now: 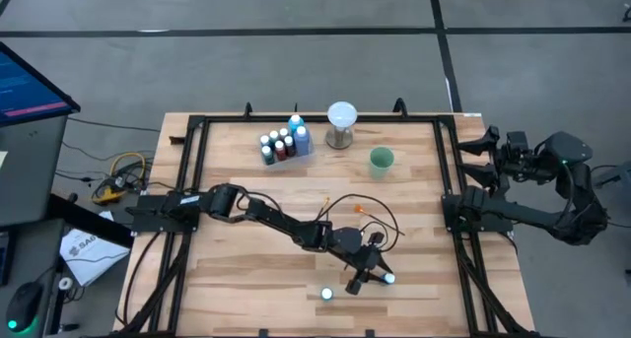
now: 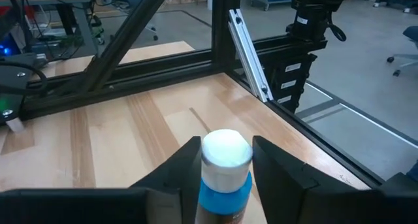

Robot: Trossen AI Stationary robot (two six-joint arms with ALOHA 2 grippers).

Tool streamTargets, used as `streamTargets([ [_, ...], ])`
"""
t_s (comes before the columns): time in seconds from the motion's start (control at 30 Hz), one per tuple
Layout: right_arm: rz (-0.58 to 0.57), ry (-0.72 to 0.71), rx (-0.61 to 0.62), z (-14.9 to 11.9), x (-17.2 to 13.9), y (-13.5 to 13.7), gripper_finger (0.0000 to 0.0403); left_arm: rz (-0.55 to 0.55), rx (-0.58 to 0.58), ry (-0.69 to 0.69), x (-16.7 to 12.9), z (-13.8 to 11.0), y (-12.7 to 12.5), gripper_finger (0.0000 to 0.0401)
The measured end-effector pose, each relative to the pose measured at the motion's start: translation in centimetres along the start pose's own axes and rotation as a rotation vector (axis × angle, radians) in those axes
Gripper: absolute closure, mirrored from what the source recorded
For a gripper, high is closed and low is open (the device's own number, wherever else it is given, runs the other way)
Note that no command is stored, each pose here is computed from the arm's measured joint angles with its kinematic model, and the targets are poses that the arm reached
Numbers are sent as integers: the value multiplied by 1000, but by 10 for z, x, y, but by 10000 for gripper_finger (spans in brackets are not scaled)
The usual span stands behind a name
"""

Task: Pick & Place Paint Supplies
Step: Put the small blue paint bottle into the transparent bin

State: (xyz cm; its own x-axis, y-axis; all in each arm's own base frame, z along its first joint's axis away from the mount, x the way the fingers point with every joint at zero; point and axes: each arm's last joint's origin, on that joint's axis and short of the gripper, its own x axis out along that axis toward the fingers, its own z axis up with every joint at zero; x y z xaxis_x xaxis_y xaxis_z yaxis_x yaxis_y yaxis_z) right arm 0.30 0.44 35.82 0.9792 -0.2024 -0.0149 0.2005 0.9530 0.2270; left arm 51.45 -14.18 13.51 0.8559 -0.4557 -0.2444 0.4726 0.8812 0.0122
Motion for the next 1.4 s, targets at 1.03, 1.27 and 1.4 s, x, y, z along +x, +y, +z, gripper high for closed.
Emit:
streamTargets([
  [1.03, -82, 128, 59, -7, 12, -5, 117, 537, -73, 7, -198, 69, 51, 294],
  [1.27, -82, 128, 59, -7, 12, -5, 117, 925, -91, -70, -293, 46, 38, 294],
  [1.4, -82, 128, 56, -7, 12, -5, 117, 1070, -102, -149, -324, 30, 37, 293],
])
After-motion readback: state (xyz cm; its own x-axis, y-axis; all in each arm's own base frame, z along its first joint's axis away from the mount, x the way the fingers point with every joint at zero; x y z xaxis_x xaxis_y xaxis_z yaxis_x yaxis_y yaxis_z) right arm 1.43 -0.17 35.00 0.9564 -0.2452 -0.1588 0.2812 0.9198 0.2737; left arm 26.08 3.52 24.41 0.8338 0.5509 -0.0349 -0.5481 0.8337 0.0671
